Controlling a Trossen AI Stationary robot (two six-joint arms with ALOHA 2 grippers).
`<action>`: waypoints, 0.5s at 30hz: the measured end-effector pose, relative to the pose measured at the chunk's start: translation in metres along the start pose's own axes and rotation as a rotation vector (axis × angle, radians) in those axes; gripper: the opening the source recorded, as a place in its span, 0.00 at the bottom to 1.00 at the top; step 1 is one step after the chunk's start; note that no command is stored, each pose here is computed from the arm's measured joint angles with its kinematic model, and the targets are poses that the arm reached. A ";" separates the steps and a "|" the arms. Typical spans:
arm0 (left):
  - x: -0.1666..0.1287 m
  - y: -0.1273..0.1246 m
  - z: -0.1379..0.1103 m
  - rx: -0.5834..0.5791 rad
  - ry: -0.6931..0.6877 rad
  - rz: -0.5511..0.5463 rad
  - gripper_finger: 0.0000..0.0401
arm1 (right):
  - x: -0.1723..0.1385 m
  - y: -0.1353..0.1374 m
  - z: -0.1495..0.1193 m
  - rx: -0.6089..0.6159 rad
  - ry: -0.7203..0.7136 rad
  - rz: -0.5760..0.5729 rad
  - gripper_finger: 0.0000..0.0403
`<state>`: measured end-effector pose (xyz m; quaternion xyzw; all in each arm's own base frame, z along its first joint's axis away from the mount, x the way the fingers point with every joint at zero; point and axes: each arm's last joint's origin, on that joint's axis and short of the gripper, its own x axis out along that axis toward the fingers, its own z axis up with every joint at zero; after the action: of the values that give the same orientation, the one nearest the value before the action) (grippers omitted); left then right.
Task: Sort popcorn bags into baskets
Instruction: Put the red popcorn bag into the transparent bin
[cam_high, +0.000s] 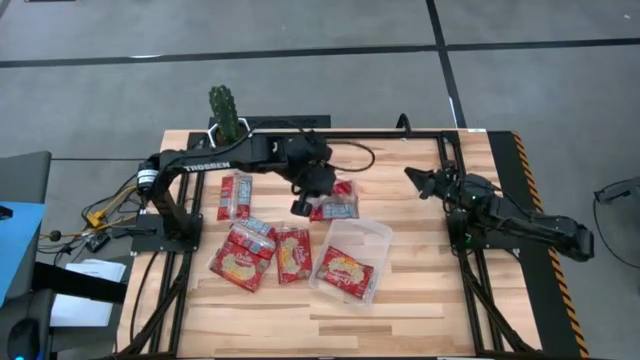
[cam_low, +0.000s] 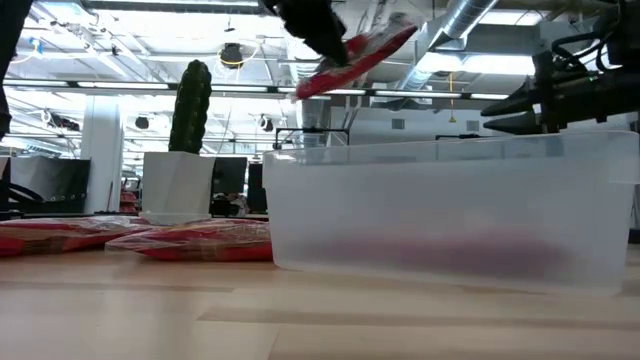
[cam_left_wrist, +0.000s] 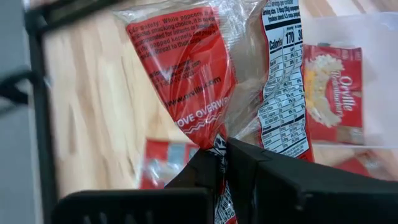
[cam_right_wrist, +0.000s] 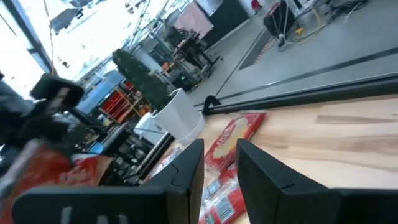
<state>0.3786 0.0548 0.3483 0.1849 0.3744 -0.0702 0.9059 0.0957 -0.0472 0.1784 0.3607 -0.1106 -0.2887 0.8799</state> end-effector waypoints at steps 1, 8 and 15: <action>0.003 -0.002 0.002 0.028 -0.007 0.004 0.00 | 0.000 -0.001 0.000 0.000 -0.004 -0.005 0.29; 0.034 -0.010 0.008 0.119 -0.033 -0.025 0.00 | 0.000 -0.003 0.001 -0.002 -0.004 -0.026 0.29; 0.077 -0.016 0.015 0.182 -0.012 -0.062 0.00 | 0.001 -0.003 0.000 0.001 0.024 -0.026 0.29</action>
<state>0.4384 0.0348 0.2994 0.2544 0.3668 -0.1330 0.8849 0.0951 -0.0490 0.1760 0.3659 -0.0957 -0.2958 0.8772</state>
